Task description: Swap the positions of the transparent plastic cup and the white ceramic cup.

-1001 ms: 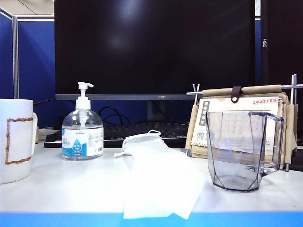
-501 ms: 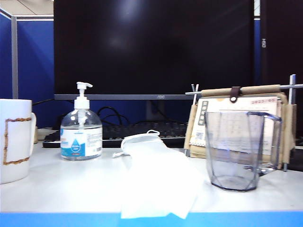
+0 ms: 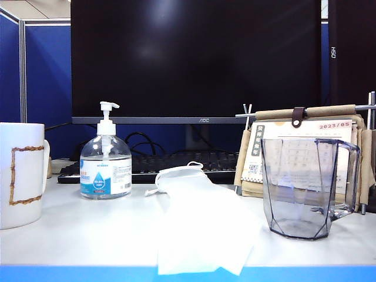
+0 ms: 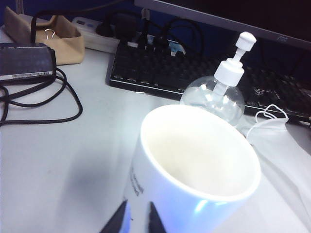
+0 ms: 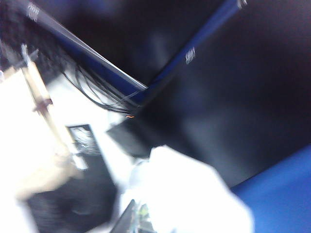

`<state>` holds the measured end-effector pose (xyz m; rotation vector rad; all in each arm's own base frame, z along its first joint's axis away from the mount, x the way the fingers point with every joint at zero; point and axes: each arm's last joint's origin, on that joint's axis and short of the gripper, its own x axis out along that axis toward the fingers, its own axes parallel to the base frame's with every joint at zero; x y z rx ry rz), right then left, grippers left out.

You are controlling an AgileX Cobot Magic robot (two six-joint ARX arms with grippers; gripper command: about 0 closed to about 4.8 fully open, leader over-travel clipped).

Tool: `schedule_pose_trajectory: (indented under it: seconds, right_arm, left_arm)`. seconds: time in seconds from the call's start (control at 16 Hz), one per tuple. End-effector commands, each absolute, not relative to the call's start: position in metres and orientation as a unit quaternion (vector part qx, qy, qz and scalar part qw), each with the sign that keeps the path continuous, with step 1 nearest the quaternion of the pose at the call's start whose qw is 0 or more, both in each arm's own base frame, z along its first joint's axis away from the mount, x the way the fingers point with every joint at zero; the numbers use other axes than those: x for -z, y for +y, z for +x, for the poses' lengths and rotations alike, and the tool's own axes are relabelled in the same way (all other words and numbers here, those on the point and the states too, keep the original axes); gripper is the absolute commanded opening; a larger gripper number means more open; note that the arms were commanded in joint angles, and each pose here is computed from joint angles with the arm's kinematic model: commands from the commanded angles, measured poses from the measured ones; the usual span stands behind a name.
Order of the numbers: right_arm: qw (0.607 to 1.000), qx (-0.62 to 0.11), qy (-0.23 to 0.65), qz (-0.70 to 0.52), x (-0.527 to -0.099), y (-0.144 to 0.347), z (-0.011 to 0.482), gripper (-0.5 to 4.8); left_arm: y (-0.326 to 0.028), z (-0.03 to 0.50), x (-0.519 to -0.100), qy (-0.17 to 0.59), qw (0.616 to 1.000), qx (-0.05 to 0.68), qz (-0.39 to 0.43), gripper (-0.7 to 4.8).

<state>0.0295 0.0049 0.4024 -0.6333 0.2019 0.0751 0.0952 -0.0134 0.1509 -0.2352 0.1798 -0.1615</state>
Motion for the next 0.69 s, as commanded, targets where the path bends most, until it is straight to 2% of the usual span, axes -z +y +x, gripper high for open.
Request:
schedule_pose_trajectory:
  seconds: [0.06, 0.25, 0.5, 0.56, 0.69]
  right_arm:
    - [0.970, -0.070, 0.127, -0.196, -0.367, 0.006, 0.029, -0.06]
    - [0.987, -0.036, 0.126, -0.098, -0.329, 0.032, 0.036, -0.06]
    - [0.990, 0.027, 0.084, -0.113, -0.275, 0.062, 0.045, -0.05]
    - [0.988, 0.033, 0.083, -0.124, -0.268, 0.063, 0.045, -0.04]
    - [0.987, -0.001, 0.108, -0.117, -0.257, 0.068, 0.046, 0.14]
  left_arm:
    - [-0.013, 0.095, -0.150, 0.096, 0.985, 0.081, -0.118, 0.57]
    - [-0.013, 0.095, -0.150, 0.096, 0.985, 0.081, -0.118, 0.57]
    - [-0.013, 0.095, -0.150, 0.096, 0.985, 0.081, -0.118, 0.57]
    - [-0.013, 0.095, -0.150, 0.096, 0.985, 0.081, -0.118, 0.57]
    - [-0.013, 0.095, -0.150, 0.096, 0.985, 0.081, -0.118, 0.57]
